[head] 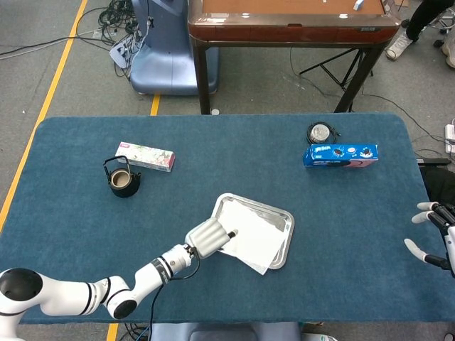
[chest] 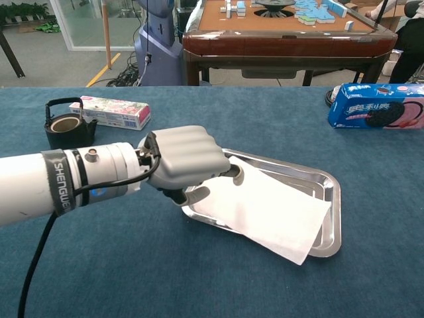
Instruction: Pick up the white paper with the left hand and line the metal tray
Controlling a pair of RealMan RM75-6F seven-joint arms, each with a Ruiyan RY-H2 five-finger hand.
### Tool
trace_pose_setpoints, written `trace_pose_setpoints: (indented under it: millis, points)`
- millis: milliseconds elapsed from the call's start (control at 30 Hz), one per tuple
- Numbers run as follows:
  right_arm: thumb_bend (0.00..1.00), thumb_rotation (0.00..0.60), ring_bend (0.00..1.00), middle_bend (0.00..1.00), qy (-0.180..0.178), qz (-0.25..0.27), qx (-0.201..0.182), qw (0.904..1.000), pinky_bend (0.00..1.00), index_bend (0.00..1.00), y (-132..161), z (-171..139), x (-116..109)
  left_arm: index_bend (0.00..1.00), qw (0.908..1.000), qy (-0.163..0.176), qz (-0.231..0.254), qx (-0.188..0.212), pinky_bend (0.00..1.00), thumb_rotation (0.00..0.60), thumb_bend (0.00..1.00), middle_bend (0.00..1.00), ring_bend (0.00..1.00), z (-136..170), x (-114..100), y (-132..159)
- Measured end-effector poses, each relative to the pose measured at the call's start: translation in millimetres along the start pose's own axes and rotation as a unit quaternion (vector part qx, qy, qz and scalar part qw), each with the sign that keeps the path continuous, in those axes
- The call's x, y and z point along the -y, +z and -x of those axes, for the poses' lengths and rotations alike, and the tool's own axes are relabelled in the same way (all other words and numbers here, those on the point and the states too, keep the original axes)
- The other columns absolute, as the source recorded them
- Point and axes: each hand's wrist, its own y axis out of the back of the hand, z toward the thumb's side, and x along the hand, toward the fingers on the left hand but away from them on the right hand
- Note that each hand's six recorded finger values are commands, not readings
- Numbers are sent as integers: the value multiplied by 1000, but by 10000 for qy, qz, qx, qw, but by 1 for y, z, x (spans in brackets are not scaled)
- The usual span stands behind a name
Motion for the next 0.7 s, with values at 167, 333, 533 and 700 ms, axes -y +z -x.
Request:
trace_pose_setpoints:
  millis: [167, 333, 533, 700]
  points:
    - [204, 600, 240, 321, -13, 21, 26, 10000, 305, 447, -2, 0, -1, 244, 9999, -102, 6, -121, 1000, 600, 549, 1000, 1000, -7, 5, -5]
    - [204, 600, 240, 321, 0, 26, 35, 10000, 305, 447, -3, 1, -1, 244, 9996, -177, 13, -238, 1000, 600, 549, 1000, 1000, -13, 8, -9]
    - [204, 600, 240, 321, 2, 25, 41, 10000, 305, 447, -3, 1, -1, 242, 9992, -215, 21, -345, 1000, 600, 549, 1000, 1000, -21, 8, -11]
    - [204, 600, 240, 321, 29, 21, 28, 10000, 305, 447, -2, 1, 1, 237, 9988, -256, 13, -425, 1000, 600, 549, 1000, 1000, -27, 9, -12]
